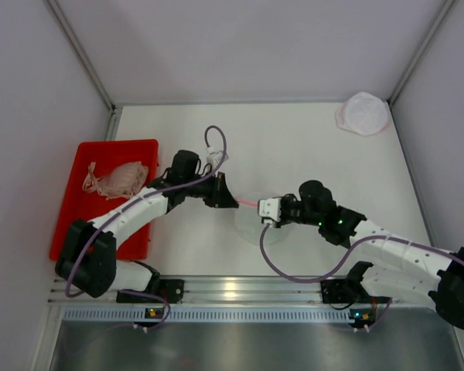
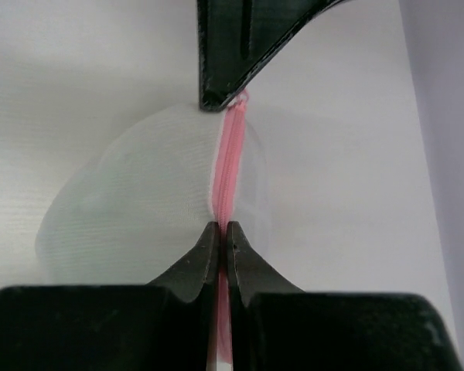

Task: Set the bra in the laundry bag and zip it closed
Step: Zip the zipper on the laundry bag.

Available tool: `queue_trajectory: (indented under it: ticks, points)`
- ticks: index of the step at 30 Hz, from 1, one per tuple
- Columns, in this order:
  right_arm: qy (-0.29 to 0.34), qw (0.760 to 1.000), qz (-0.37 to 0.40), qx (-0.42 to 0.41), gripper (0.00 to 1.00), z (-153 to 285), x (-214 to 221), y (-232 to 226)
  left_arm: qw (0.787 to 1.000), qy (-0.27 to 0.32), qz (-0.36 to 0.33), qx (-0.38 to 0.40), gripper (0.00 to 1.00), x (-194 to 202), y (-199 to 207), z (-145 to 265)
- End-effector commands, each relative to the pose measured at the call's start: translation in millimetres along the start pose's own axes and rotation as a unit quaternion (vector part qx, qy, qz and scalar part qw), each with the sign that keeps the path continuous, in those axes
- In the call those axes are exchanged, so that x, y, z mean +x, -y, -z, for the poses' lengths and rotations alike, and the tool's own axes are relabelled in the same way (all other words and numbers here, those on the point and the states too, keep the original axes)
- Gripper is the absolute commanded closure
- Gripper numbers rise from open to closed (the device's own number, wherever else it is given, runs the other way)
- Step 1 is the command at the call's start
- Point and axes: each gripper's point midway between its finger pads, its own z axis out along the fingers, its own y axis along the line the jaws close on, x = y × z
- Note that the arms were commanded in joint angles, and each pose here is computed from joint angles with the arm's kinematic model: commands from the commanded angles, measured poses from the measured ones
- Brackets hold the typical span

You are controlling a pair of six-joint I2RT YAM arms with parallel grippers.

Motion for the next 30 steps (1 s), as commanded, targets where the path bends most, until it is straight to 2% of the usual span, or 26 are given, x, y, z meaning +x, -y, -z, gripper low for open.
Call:
queue_trajectory:
  ticks: [1, 3, 6, 7, 8, 9, 12, 13, 21, 25, 30]
  points:
    - [0.03, 0.998, 0.043, 0.036, 1.0, 13.4, -10.6, 16.2, 0.999, 0.027, 0.005, -0.035, 1.0, -19.2, -26.5, 16.1]
    - [0.031, 0.997, 0.056, 0.036, 1.0, 17.5, -6.5, 13.8, 0.999, 0.036, 0.0, -0.037, 1.0, -25.3, -33.2, 21.9]
    - [0.027, 0.997, 0.058, 0.046, 1.0, 20.5, -1.7, 19.0, 0.999, 0.041, -0.012, -0.017, 1.0, -35.5, -23.0, 24.6]
    - [0.019, 0.998, 0.053, 0.042, 0.93, 19.6, 2.7, 18.9, 0.999, 0.042, -0.014, -0.008, 1.0, -37.8, -18.6, 25.4]
    - [0.023, 0.997, 0.05, 0.047, 0.69, 20.0, -3.7, 25.5, 0.999, 0.041, -0.021, 0.009, 1.0, -40.0, -9.4, 26.4]
    - [0.023, 0.998, 0.045, 0.046, 0.59, 19.8, -6.0, 28.0, 0.999, 0.043, -0.029, 0.014, 1.0, -43.4, -3.6, 27.2]
    - [0.032, 0.998, 0.02, 0.046, 0.36, 18.5, -21.7, 40.7, 0.996, 0.056, -0.065, 0.027, 1.0, -53.1, 20.1, 30.9]
    - [0.037, 0.999, 0.004, 0.037, 0.33, 18.2, -30.1, 43.4, 0.995, 0.059, -0.074, 0.031, 1.0, -55.7, 29.3, 31.2]
    - [0.083, 0.994, -0.068, 0.009, 0.32, 5.9, -74.0, 48.1, 0.997, 0.057, -0.054, 0.019, 1.0, -53.5, 44.3, 20.4]
    - [0.08, 0.994, -0.071, -0.007, 0.34, -1.4, -76.1, 40.7, 0.997, 0.061, -0.038, 0.001, 1.0, -55.2, 41.7, 15.3]
    - [0.038, 0.998, -0.041, -0.013, 0.28, 0.8, -57.6, 35.8, 0.997, 0.074, -0.032, -0.013, 1.0, -58.0, 39.5, 19.0]
